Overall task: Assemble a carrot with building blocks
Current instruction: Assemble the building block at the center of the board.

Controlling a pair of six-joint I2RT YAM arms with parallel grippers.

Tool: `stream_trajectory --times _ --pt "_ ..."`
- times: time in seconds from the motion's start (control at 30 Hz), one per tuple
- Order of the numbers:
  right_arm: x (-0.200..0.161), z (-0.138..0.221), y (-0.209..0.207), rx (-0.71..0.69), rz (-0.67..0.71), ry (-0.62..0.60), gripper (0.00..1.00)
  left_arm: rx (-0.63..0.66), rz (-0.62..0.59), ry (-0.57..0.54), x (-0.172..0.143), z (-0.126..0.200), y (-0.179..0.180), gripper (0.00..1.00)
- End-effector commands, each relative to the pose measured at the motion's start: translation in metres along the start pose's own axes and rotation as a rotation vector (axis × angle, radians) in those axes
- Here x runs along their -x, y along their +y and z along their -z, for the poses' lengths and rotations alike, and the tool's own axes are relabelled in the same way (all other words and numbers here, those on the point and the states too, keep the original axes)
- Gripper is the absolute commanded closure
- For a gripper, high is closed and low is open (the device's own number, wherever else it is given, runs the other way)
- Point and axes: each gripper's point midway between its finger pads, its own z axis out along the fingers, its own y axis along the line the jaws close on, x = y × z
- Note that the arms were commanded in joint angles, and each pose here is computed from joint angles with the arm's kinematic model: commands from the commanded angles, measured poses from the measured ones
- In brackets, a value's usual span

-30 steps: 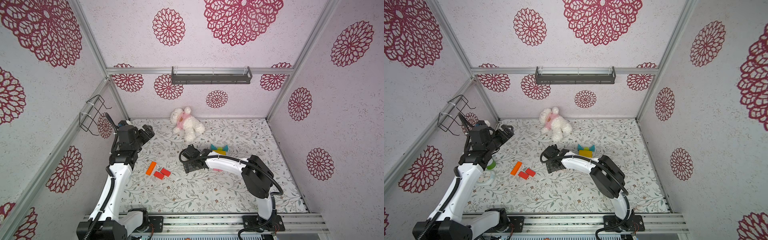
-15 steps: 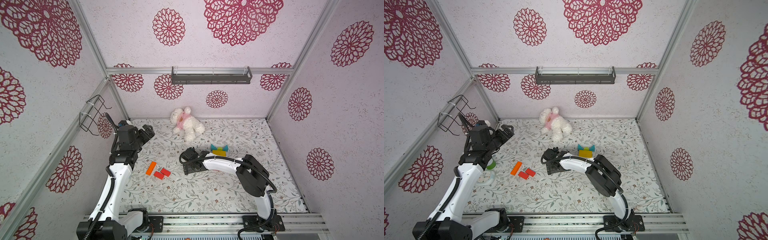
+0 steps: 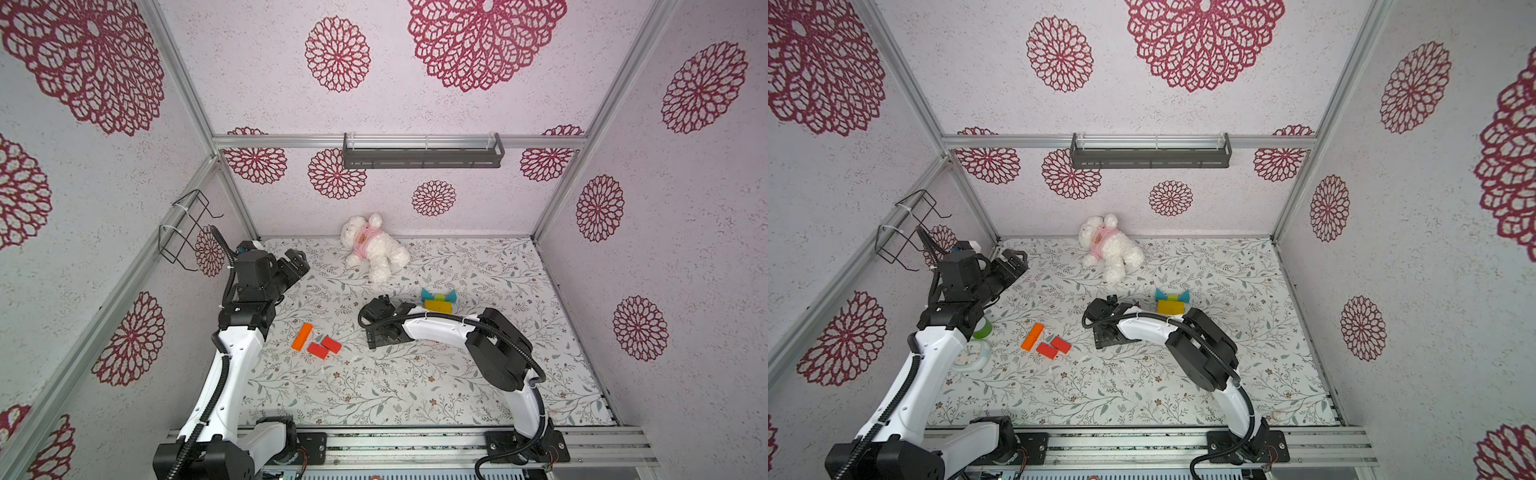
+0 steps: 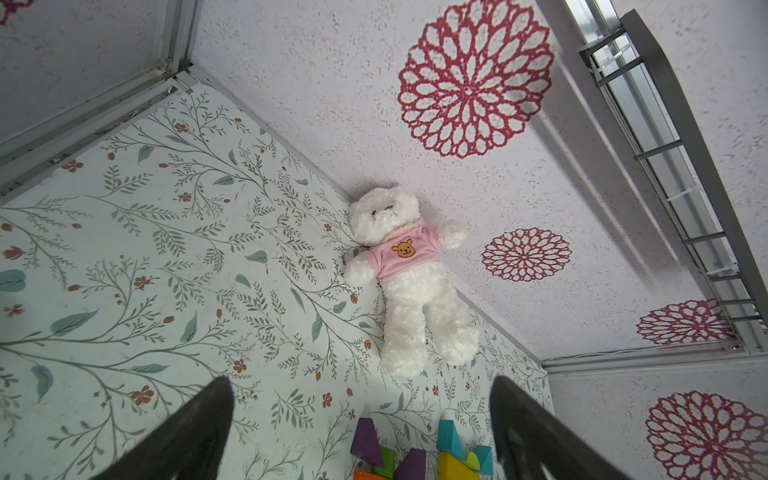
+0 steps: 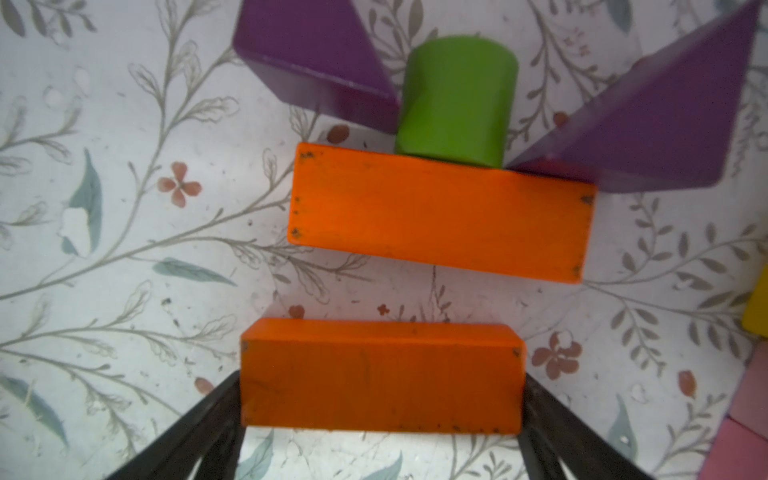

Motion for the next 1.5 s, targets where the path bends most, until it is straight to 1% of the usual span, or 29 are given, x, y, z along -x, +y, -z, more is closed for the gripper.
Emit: stream_trajectory --times 0.0,0.17,0.37,0.73,1.23,1.47 --pt "0.012 0.003 -0.005 -0.011 -0.060 -0.049 0.07 -0.024 0.006 -0.033 0.009 0.004 -0.006 0.02" --pt "0.012 0.005 -0.009 -0.013 -0.082 -0.059 0.11 -0.028 0.007 -0.032 0.009 0.004 -0.006 0.02" --pt "0.014 0.006 -0.012 -0.007 -0.120 -0.066 0.11 -0.029 0.009 -0.029 0.008 0.004 -0.006 0.02" --pt "0.012 0.002 -0.026 -0.053 -0.112 -0.057 0.11 -0.029 0.009 -0.027 0.008 0.003 -0.006 0.02" --pt "0.007 -0.011 -0.025 -0.067 -0.092 -0.023 0.08 -0.030 0.008 -0.029 0.008 0.004 -0.007 0.02" --pt "0.010 -0.012 -0.021 -0.059 -0.097 -0.028 0.06 -0.029 0.010 -0.026 0.007 0.003 -0.006 0.02"
